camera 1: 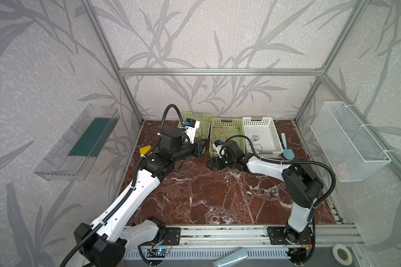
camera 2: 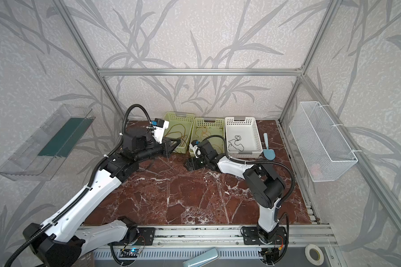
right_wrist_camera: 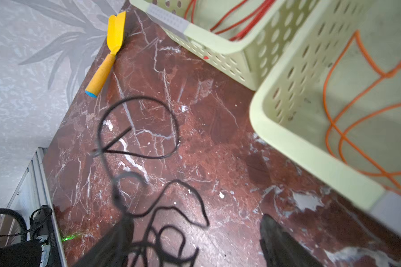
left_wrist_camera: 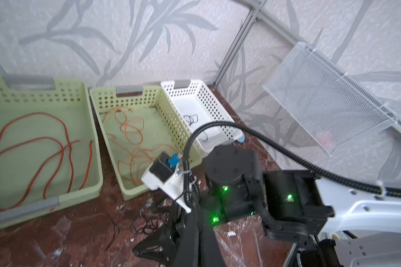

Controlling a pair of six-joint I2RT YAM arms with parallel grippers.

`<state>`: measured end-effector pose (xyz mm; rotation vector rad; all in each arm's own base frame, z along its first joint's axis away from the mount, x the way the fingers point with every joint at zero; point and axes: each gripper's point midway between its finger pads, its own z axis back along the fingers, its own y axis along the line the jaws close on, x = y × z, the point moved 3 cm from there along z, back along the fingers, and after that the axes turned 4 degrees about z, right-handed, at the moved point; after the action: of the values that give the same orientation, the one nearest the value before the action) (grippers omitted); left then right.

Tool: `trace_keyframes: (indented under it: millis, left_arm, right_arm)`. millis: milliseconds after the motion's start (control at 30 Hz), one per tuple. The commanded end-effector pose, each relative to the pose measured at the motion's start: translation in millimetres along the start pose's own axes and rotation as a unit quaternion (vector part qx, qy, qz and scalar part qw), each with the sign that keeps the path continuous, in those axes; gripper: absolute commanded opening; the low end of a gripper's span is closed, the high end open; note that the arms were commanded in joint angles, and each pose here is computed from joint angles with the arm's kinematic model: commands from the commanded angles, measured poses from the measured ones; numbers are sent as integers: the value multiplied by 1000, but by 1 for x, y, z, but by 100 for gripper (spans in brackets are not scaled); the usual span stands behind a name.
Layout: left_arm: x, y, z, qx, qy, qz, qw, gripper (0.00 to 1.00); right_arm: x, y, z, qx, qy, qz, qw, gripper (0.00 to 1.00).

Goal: Untangle the cables

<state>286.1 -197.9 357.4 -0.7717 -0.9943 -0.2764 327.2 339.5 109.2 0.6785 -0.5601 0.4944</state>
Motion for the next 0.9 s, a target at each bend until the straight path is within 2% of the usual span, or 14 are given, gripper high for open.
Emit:
trace_keyframes:
  millis: [0, 333, 600, 867]
  left_arm:
    - [23, -17, 17, -10, -26, -36, 999, 0]
    - [53, -36, 35, -17, -44, -87, 995, 0]
    - [44, -38, 22, -44, -25, -83, 995, 0]
    - [44, -47, 9, -93, -27, -63, 993, 0]
  right_arm:
    - [-18, -16, 3, -37, 14, -10, 999, 79]
    - [-42, -42, 32, -73, 22, -25, 997, 61]
    - [-61, -55, 68, -118, 35, 1, 992, 63]
    - [-50, -22, 97, -45, -46, 97, 993, 75]
